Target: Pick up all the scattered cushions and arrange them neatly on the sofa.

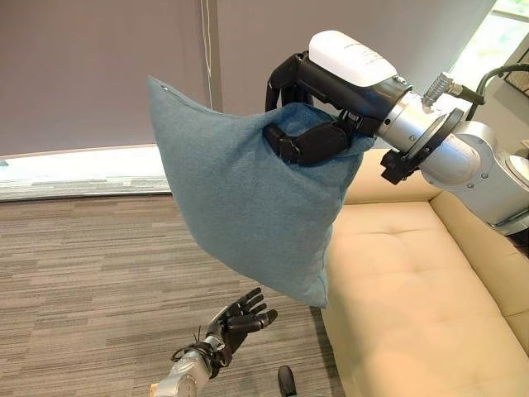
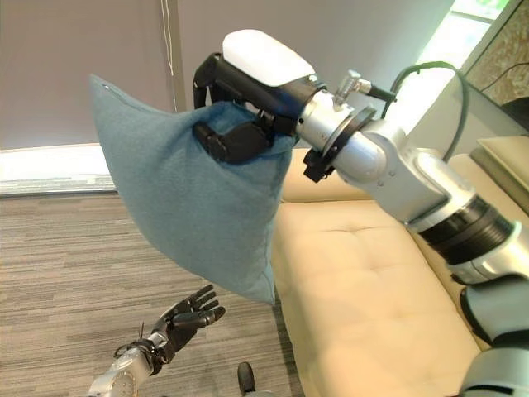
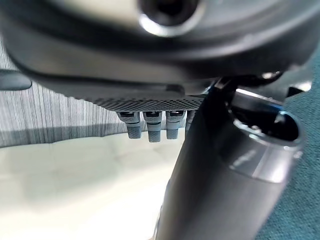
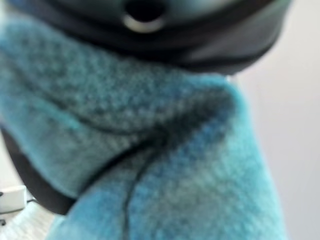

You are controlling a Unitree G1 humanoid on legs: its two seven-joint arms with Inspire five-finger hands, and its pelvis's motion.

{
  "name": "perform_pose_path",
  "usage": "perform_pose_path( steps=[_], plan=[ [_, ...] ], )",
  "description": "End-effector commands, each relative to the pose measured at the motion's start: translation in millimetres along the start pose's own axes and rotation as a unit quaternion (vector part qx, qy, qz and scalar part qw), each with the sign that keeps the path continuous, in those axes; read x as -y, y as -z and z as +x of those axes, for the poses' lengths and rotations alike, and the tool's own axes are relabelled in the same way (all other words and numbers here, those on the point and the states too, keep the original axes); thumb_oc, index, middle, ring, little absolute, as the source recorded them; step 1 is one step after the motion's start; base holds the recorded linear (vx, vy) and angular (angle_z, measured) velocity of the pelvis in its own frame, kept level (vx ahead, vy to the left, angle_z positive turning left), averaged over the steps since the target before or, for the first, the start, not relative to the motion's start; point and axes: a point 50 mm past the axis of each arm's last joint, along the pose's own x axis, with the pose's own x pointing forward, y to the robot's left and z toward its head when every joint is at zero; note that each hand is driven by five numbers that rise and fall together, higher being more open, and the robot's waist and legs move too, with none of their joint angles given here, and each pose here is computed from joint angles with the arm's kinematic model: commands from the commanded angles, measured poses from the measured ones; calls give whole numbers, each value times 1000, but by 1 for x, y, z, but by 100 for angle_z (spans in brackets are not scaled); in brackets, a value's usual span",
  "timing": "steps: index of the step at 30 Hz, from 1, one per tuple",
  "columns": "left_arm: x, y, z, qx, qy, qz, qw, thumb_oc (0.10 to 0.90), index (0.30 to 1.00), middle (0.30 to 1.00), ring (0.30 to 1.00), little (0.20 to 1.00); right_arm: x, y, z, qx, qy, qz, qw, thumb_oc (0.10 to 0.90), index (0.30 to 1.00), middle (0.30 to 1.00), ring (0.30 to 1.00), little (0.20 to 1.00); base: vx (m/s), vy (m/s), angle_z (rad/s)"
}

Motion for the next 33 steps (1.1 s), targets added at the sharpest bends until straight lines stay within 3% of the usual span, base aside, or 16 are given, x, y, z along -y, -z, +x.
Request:
perform_pose_path(
  steps=[1,14,23,33],
  plan=[
    [16,-14,8,9,87,34,996,800,900,900,900,900,97,-20,10,44,207,-28,977,400,300,300,300,300,0,0,0],
    [18,-25,7,42,83,34,995,800,900,900,900,900,90,-16,12,32,195,-38,980,400,300,300,300,300,0,0,0],
    [-14,-34,2,110,-53,-73,990,800,900,900,900,900,84,-8,2,12,193,-32,981,400,300,300,300,300,0,-3,0],
    [-11,-67,2,189,-66,-104,974,800,900,900,900,900,73,1,-4,-8,188,-15,982,400,300,300,300,300,0,0,0]
  ],
)
